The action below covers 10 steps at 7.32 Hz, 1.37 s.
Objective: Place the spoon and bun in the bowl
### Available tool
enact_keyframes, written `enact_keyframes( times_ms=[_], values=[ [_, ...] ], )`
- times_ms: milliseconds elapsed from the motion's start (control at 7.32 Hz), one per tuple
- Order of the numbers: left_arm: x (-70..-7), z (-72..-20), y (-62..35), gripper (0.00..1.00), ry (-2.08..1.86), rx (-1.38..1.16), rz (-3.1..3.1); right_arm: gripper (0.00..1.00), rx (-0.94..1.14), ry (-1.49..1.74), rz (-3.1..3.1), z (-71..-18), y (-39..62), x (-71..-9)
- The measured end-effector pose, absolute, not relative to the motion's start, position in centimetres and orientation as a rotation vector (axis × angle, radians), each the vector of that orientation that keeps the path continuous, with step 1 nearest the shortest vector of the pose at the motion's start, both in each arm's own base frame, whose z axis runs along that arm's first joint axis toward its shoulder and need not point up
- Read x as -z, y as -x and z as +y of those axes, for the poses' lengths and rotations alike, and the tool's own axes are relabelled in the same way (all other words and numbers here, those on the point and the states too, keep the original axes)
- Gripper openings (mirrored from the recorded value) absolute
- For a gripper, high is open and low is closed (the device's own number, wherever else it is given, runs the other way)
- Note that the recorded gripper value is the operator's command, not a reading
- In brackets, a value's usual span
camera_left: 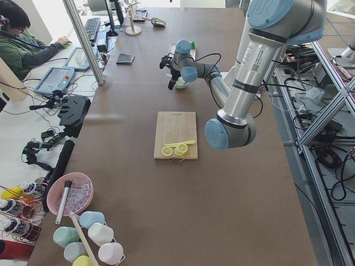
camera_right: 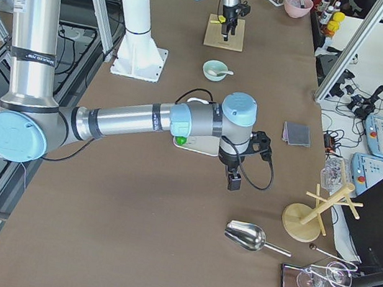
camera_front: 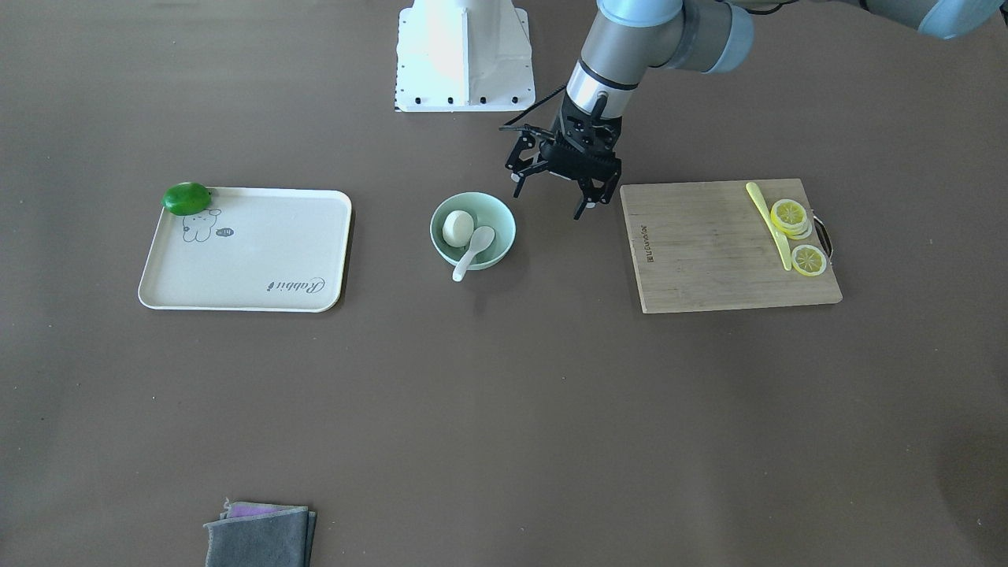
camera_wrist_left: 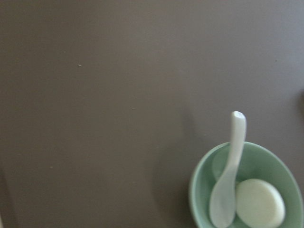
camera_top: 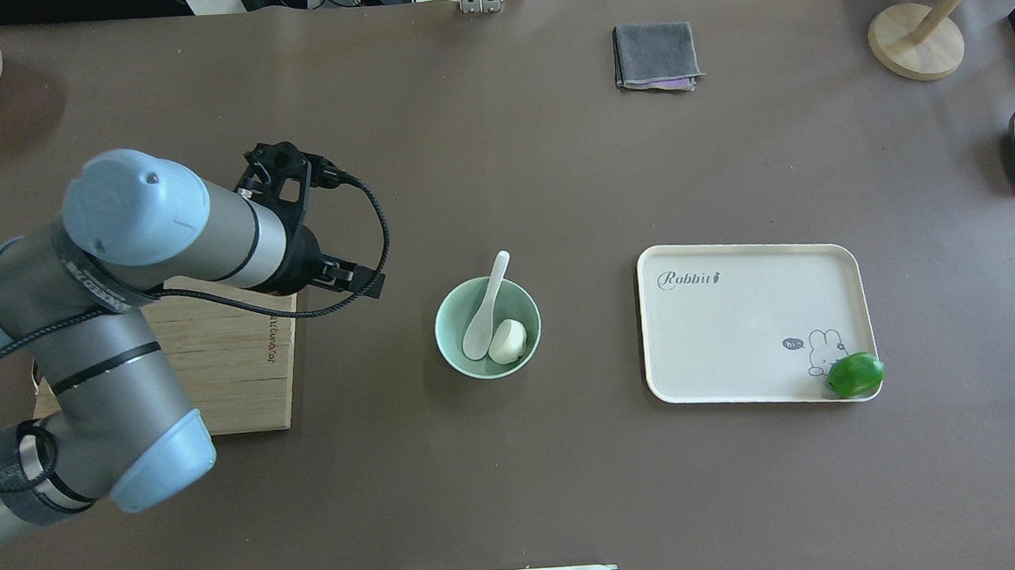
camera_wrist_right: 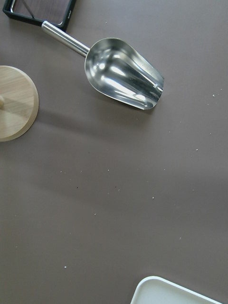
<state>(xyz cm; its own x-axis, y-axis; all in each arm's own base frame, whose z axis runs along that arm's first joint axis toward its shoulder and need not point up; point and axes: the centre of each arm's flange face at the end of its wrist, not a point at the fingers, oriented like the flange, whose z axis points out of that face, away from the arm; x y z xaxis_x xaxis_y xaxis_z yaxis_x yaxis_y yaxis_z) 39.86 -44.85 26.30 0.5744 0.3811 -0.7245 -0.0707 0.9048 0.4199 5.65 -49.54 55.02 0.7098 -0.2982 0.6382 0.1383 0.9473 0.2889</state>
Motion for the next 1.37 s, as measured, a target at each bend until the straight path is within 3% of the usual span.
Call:
enact_keyframes(
  times_ms=[410, 683, 1367],
  values=[
    [-36.7, -53.1, -20.5, 0.98, -0.345, -0.440, 0.757, 1.00, 0.236, -0.166, -0.798, -44.9, -9.5, -63.0],
    [-40.9, -55.2, -7.9, 0.98, -0.316, -0.510, 0.643, 1.00, 0.221, -0.134, -0.805, -43.1, -9.6, -65.0],
    [-56.0, -49.0, 4.8, 0.98, -0.130, -0.341, 0.616, 1.00, 0.133, -0.089, -0.756, -43.9, -9.1, -63.3]
  ],
)
